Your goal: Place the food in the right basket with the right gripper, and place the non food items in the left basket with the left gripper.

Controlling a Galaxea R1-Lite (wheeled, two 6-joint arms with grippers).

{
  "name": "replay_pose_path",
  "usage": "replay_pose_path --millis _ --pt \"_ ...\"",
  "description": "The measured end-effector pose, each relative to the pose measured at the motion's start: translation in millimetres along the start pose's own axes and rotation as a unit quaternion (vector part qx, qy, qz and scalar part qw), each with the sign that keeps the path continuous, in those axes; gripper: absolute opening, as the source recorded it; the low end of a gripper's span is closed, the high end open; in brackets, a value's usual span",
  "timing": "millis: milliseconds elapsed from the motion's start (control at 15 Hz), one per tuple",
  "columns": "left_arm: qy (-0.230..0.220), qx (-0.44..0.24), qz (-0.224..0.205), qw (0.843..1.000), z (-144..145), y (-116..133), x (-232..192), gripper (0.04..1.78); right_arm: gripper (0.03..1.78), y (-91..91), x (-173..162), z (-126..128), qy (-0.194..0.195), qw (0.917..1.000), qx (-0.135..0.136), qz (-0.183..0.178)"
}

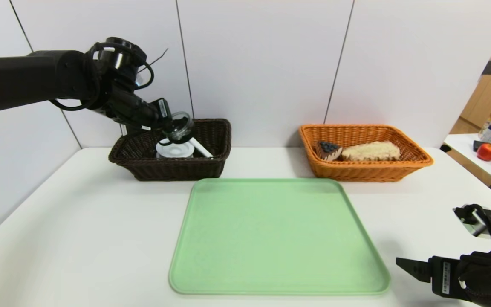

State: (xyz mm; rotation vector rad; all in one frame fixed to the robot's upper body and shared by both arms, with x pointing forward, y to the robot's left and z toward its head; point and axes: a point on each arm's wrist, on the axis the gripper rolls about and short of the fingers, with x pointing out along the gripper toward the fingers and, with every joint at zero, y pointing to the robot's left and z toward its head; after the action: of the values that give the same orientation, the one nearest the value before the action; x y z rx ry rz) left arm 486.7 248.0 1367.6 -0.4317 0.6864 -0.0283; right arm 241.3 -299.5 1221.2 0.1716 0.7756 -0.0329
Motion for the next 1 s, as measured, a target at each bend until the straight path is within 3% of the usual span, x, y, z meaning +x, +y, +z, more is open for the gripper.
replay_pose_path --millis 333,600,800,1000 --pt "0.019 0.005 0.019 1.0 -7.7 4.4 23.0 0.13 1.71 0.0 0.4 -0.1 0.001 1.0 0.0 -0.001" --pt "0.001 0.002 0.033 0.999 -6.1 4.9 25.8 0.76 1.71 -0.2 0.1 -0.6 0.001 1.0 -0.001 -0.001" --pt "-0.013 0.003 0.032 0.999 -2.3 2.7 15.1 1.06 1.71 -0.4 -0.9 -0.6 -0.001 1.0 -0.003 0.0" --pt "-0.057 0.016 -0.004 0.998 6.9 -15.7 -38.2 1.27 1.71 -0.6 -4.4 0.9 -0.012 0.9999 -0.003 0.0"
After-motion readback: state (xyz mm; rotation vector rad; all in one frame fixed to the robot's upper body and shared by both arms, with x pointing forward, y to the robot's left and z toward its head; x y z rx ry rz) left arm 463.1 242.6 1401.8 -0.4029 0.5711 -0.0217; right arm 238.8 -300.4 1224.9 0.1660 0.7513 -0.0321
